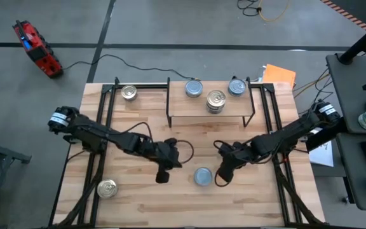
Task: Stack canned seafood by type on shelf
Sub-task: Stack the green tuna can on top of the other green tuna can
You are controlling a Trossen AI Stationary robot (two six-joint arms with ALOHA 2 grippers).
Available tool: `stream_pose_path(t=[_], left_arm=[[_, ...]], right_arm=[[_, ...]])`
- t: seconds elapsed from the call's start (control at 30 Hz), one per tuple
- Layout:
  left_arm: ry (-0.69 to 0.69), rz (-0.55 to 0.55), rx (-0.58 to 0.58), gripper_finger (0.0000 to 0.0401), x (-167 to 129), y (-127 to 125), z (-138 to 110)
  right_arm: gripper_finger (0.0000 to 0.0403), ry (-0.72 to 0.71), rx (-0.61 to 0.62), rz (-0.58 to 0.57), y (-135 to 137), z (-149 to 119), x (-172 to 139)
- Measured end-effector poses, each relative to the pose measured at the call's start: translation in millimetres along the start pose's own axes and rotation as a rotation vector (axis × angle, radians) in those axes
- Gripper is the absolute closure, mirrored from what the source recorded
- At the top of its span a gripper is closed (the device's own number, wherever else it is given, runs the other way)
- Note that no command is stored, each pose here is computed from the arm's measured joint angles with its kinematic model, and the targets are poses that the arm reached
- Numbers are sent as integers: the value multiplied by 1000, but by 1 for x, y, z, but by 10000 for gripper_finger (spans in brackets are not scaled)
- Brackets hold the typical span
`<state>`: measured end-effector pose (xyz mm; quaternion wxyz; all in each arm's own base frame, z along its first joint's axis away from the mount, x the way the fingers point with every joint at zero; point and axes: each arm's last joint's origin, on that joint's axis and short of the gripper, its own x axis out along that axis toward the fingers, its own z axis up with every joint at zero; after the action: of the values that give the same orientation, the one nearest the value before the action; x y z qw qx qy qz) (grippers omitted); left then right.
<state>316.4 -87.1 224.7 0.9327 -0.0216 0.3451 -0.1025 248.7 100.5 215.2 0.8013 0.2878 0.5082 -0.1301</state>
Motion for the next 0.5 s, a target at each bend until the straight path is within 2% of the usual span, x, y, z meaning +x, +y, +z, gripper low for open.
stream_pose_path(t=[0.13,0.3,0.5], left_arm=[[-91,-27,-28,401,5,3,8],[-178,-57,-105,401,31,-2,9],[-126,-20,-124,401,66,-4,-1]], right_arm=[[390,-48,92,16,3,-1,5],[390,-87,220,104,6,-8,26],[390,-66,420,106,0,-16,43]])
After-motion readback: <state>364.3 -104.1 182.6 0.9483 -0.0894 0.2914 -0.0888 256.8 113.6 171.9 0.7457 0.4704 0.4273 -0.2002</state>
